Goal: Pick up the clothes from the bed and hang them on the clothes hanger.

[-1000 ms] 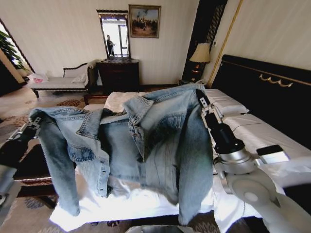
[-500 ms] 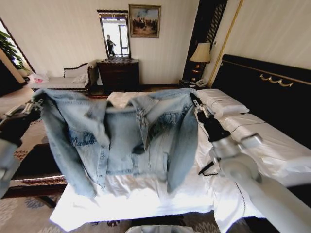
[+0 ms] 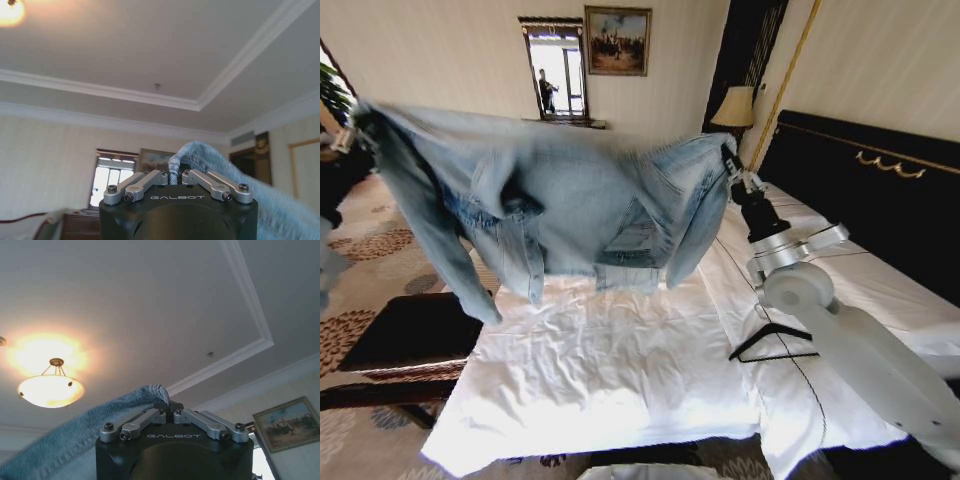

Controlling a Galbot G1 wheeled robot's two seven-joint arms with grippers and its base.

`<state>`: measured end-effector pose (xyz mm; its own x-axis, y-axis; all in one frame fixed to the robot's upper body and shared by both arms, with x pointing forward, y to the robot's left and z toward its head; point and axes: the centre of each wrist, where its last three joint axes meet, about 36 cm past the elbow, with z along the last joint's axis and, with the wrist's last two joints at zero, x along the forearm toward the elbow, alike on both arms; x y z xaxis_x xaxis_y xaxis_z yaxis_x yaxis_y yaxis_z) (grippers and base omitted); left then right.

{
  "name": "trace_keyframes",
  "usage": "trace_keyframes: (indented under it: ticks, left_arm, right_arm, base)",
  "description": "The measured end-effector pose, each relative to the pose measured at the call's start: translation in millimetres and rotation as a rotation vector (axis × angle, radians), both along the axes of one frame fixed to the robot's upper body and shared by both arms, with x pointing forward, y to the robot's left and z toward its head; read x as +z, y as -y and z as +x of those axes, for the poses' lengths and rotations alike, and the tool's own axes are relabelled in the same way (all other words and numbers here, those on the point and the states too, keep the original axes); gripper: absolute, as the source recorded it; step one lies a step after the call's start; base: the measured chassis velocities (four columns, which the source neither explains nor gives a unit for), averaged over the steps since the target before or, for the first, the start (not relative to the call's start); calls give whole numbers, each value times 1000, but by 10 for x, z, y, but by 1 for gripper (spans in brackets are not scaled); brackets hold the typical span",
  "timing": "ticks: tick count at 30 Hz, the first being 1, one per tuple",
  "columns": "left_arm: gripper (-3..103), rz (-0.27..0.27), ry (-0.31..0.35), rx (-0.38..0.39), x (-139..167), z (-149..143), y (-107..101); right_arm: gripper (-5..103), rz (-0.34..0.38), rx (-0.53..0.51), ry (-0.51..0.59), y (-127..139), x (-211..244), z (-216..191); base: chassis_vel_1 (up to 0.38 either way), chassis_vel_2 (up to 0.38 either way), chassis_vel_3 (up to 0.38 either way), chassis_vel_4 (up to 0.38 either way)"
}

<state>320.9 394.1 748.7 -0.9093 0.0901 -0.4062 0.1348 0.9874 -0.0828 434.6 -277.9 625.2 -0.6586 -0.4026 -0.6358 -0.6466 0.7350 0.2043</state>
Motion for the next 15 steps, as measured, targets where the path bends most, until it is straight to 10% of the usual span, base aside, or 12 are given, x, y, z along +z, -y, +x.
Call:
trace_keyframes:
  ticks: [8, 15]
  left_arm:
    - [7, -198, -118, -207, -422, -393, 445]
    - [7, -403, -55, -420, 372, -839, 300]
  right_arm:
    - [2, -25, 16, -42, -170, -413, -717]
    - [2, 33, -109, -126, 7, 95, -1271]
  base:
    - [0, 0, 0, 0]
    - [0, 0, 0, 0]
